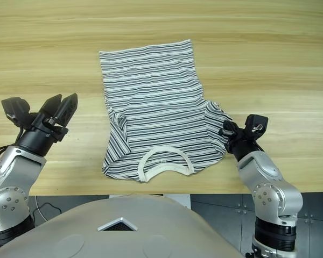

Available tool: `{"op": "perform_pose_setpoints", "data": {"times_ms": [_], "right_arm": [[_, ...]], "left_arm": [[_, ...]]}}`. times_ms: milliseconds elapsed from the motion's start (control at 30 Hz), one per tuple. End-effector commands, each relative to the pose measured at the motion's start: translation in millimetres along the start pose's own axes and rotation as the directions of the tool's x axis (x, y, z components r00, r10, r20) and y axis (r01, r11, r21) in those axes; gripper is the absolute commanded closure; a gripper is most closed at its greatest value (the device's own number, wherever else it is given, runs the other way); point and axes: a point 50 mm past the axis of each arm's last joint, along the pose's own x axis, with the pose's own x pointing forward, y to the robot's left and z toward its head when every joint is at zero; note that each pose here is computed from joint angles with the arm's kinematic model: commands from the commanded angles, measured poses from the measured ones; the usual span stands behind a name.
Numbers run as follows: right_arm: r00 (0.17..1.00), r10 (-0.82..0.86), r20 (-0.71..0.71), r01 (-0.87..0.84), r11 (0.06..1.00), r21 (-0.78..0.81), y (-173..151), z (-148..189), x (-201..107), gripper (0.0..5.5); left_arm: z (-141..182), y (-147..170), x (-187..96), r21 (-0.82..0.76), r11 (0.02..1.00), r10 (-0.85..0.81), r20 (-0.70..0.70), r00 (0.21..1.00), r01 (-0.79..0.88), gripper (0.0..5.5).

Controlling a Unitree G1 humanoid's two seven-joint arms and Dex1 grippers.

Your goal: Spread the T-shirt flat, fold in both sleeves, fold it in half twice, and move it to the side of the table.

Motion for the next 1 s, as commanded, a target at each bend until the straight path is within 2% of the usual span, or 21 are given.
{"op": "perform_pose_setpoints", "data": {"times_ms": [33, 167, 367, 533, 700, 800, 1000], "right_arm": [[0.996, 0.077, -0.035, -0.079, 0.995, -0.065, 8.7, -3.1, -3.6, 5.37], [0.986, 0.141, -0.088, -0.150, 0.984, -0.096, 17.6, -13.0, -8.7, 5.37], [0.976, 0.215, -0.024, -0.216, 0.975, -0.058, 28.9, -6.3, -12.1, 5.37], [0.965, 0.260, -0.029, -0.261, 0.964, -0.057, 38.7, -8.8, -15.9, 5.37], [0.945, 0.264, -0.193, -0.282, 0.957, -0.070, 41.9, -37.1, -18.9, 5.37], [0.935, 0.267, -0.234, -0.291, 0.954, -0.072, 45.0, -47.7, -19.7, 5.37], [0.942, 0.289, -0.171, -0.304, 0.950, -0.070, 54.4, -44.7, -11.1, 5.37]], "left_arm": [[0.4, 2.5, -1.8, 0.004, 1.000, 0.018, 0.003, 1.000, -0.018, 2.45], [1.1, 2.7, -2.5, 0.006, 1.000, 0.022, 0.006, 1.000, -0.022, 2.45], [-3.7, 0.7, -3.2, -0.003, 1.000, 0.020, -0.007, 1.000, -0.020, 2.45], [-4.9, 0.1, -2.8, -0.009, 1.000, 0.020, -0.007, 1.000, -0.020, 2.45], [-3.6, 0.8, -3.2, -0.012, 1.000, 0.019, 0.000, 1.000, -0.019, 2.45], [-2.8, 1.0, -2.8, -0.011, 1.000, 0.018, 0.003, 1.000, -0.018, 2.45], [-3.7, 1.6, -2.5, -0.013, 1.000, 0.016, 0.002, 1.000, -0.016, 2.45]]}}
